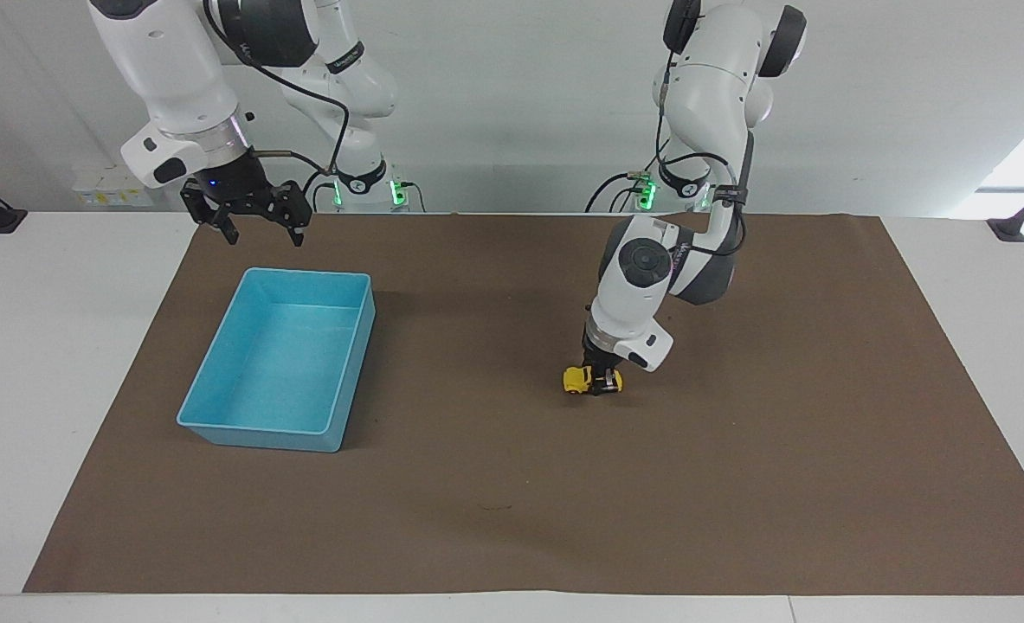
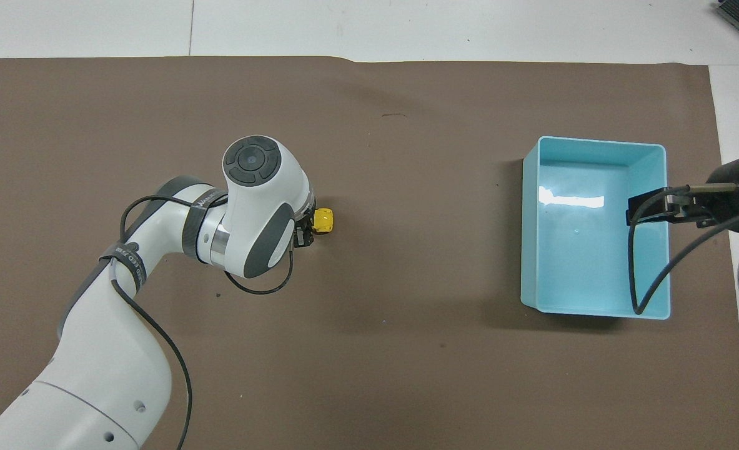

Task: Wind up and store yellow beetle car

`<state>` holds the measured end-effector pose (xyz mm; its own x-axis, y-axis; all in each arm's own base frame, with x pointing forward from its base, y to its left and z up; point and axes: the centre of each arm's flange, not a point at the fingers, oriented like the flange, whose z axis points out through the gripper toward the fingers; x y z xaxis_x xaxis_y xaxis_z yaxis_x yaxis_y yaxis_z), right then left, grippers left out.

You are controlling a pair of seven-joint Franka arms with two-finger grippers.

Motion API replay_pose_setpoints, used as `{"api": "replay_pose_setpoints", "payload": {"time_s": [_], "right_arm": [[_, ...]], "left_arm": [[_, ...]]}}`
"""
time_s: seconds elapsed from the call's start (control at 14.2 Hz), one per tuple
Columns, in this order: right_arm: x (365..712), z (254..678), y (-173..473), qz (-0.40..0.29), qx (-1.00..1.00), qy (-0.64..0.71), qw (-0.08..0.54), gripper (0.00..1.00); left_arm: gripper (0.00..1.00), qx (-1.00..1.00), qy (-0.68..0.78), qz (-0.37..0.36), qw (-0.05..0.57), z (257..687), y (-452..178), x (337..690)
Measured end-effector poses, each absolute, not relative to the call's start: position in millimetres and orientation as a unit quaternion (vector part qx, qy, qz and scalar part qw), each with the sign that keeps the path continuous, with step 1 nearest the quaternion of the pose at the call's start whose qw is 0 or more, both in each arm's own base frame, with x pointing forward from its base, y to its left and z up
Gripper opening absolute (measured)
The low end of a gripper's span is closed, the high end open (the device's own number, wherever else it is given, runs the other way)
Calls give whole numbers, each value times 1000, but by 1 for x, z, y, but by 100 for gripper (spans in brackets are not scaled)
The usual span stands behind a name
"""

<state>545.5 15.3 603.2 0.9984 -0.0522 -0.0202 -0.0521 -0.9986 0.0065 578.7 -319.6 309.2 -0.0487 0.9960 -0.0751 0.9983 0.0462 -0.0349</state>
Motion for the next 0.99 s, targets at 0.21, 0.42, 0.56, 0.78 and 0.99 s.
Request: {"api": "replay_pose_setpoints", "payload": {"time_s": [0.21,0.42,0.56,0.78,0.99], "right_arm": [[545,603,15,-10,1000,-26,3,100],[545,603,15,-10,1000,-26,3,100],[545,603,15,-10,1000,-26,3,100],[545,603,15,-10,1000,-26,3,100],[545,603,15,-10,1000,-26,3,100]], "left_arm": [[48,698,715,-37,13,309,-296,581],[48,701,712,-37,11,309,-271,585],[48,699,714,-37,10,309,-261,586],[48,696,717,-38,9,309,-252,588],[48,695,718,-38,9,309,-249,589]]}}
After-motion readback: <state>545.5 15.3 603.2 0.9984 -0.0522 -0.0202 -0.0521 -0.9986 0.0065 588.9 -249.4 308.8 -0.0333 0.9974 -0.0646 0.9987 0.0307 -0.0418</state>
